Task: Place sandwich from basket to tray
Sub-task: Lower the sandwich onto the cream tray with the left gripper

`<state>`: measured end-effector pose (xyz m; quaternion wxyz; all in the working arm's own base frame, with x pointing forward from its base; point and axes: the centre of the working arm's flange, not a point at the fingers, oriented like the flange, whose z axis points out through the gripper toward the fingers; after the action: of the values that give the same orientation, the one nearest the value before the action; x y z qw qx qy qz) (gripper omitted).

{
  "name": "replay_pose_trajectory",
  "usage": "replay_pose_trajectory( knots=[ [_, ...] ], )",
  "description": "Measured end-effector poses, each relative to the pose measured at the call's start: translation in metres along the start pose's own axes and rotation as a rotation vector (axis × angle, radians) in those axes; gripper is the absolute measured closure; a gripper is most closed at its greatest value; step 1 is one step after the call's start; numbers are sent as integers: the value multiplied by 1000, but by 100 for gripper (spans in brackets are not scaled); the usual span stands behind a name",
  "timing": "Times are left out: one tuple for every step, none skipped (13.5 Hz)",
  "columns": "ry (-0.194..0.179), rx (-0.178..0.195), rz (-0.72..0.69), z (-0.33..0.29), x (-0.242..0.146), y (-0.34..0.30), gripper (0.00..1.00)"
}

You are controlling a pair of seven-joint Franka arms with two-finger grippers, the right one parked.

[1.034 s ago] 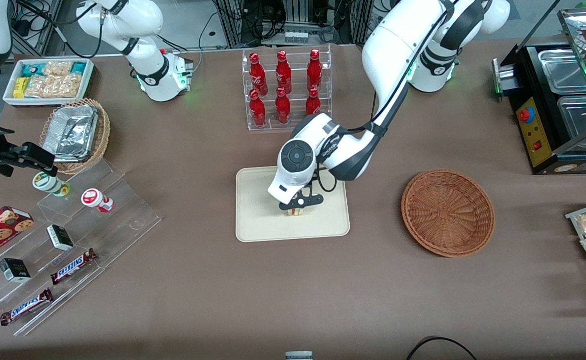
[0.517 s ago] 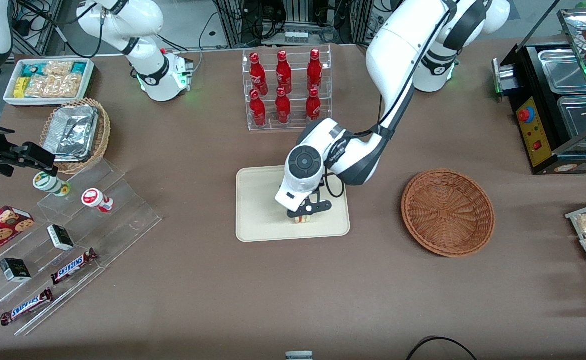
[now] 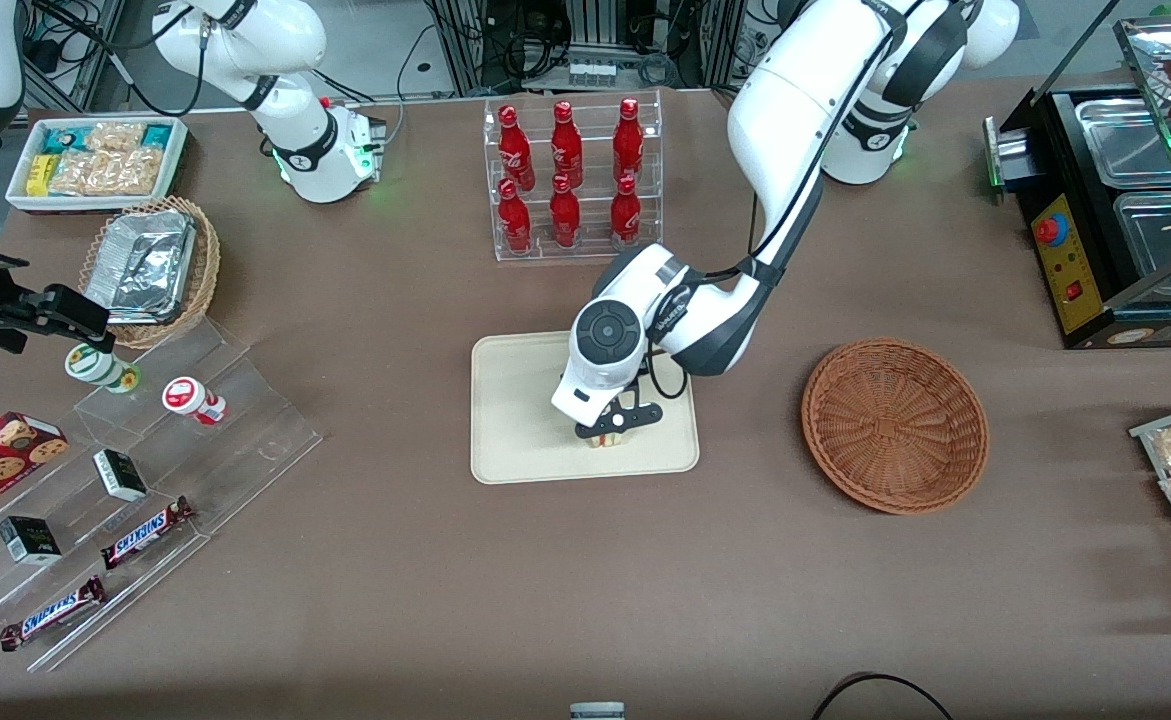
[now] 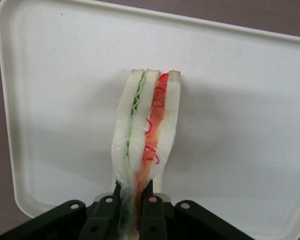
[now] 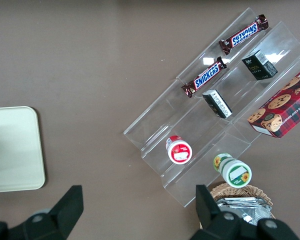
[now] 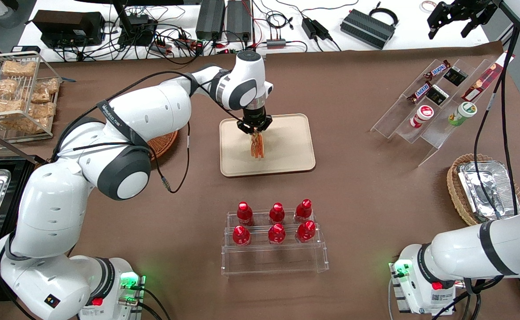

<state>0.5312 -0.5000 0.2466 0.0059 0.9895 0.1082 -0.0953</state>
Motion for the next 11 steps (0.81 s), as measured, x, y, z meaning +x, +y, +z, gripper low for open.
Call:
replay_pose_trajectory(
  knots=[
    [1,-2,-5,2,1,0,85],
    [1,-2,-13,4,1,0,85],
    [1,-1,-21,7,1,0,85],
    [0,0,-26,9,2,0,85],
    [0,0,-29,10,2,0,85],
    [0,0,-31,10,2,0,85],
    [0,0,-31,10,2,0,81],
    [0,-1,-31,10,1,1,71],
    [0,-1,-32,10,2,0,63],
    [1,-3,-32,10,2,1,52],
    [4,-7,-34,8,2,1,43]
  ],
)
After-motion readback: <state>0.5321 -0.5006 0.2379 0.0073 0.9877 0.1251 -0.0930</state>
